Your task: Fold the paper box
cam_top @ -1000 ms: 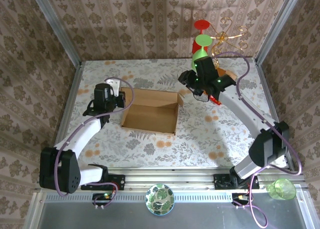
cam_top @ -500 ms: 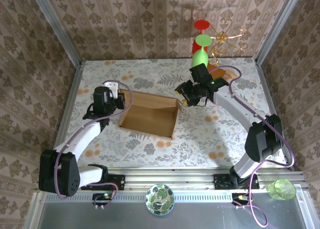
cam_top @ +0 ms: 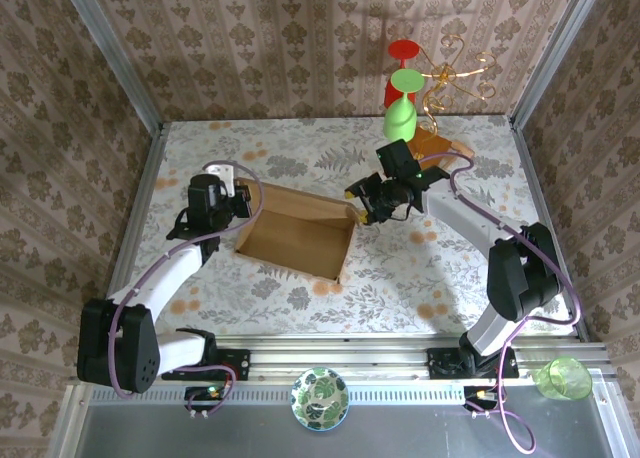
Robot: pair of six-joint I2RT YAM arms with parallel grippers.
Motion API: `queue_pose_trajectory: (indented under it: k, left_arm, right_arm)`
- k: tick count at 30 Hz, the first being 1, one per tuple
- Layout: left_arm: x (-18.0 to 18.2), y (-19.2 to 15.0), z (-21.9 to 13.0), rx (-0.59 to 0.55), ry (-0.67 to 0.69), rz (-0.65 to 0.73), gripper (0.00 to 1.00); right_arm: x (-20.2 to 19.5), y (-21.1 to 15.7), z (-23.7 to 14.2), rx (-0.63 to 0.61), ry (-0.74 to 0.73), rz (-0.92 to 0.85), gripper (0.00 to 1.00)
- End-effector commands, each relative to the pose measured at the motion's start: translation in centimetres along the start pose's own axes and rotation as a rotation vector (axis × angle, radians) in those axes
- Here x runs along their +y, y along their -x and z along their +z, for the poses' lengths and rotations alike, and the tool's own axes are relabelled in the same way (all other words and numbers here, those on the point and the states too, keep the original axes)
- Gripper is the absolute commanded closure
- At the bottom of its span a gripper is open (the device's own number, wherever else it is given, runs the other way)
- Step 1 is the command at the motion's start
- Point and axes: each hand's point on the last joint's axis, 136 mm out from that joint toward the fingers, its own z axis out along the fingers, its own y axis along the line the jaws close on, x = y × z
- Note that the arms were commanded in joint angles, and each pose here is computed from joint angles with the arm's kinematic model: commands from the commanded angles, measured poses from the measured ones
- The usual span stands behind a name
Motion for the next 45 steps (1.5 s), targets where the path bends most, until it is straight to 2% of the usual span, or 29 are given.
queue_pose_trajectory:
  k: [1, 16, 27, 37, 45]
  left_arm:
    - [-0.5, 1.6, -0.6, -0.058, -0.013, -0.044, 1.0]
    - [-1.1, 4.8, -1.4, 0.009, -0.037, -0.219, 1.0]
    - [-0.8, 6.6, -1.5, 0.031, -0.039, -0.251, 1.0]
    - [-0.9, 5.2, -0.9, 0.03, -0.063, -0.276, 1.0]
    - [-1.4, 2.7, -0.8, -0.085, -0.165, -0.238, 1.0]
  right_arm:
    - [1.0, -1.0, 0.8, 0.057, 0.035, 0.064, 0.5]
    - [4.1, -1.1, 1.1, 0.093, 0.091, 0.141, 0.55]
    - [6.5, -1.6, 0.0, 0.124, 0.113, 0.147, 0.63]
    - [5.6, -0.8, 2.1, 0.117, 0.094, 0.134, 0.67]
    - [6.4, 0.4, 3.7, 0.062, 0.146, -0.07, 0.68]
